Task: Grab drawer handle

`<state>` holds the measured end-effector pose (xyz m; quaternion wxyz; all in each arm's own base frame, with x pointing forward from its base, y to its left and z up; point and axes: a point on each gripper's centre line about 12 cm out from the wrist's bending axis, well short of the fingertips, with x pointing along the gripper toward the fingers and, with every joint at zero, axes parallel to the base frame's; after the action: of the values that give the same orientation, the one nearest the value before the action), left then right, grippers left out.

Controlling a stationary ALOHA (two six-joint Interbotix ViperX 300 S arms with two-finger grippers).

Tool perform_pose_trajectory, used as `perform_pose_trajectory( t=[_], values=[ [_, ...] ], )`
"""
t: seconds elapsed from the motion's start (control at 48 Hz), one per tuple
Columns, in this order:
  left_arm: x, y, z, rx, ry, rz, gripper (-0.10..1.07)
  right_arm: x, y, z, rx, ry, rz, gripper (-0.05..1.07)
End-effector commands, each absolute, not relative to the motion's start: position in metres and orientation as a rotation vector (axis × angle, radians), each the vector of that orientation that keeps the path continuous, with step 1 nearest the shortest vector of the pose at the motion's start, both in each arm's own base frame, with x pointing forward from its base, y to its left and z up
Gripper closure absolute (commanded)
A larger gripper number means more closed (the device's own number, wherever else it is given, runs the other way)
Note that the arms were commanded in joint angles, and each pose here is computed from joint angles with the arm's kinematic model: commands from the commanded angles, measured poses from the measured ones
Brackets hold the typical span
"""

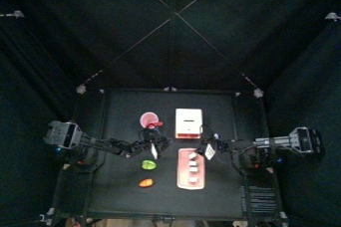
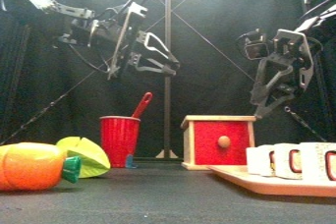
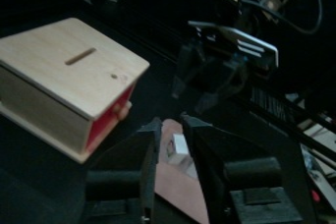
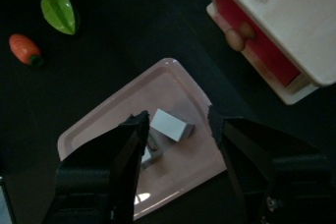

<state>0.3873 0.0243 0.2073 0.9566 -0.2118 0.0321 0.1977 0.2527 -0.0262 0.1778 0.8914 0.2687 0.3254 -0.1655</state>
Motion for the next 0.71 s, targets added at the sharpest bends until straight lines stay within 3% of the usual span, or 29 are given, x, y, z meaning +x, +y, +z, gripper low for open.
perform_pose_trajectory(
  t=[0.0, 0.292, 0.479, 0.688],
  values=[
    [0.4, 0.042, 0.221, -0.436, 0.01, 0.435, 0.38, 0.255, -0.027, 0.181, 0.563, 0.663, -0.343, 0.17],
    [0.426, 0.095, 0.218, -0.497, 0.015, 0.552, 0.41, 0.253, -0.03, 0.191, 0.721, 0.58, -0.363, 0.17],
    [0.449, 0.12, 0.214, -0.559, 0.139, 0.53, 0.41, 0.251, -0.036, 0.201, 0.807, 0.478, -0.361, 0.17],
    [0.456, 0.138, 0.206, -0.504, 0.213, 0.507, 0.41, 0.249, -0.049, 0.212, 0.883, 0.392, -0.398, 0.17]
  ],
)
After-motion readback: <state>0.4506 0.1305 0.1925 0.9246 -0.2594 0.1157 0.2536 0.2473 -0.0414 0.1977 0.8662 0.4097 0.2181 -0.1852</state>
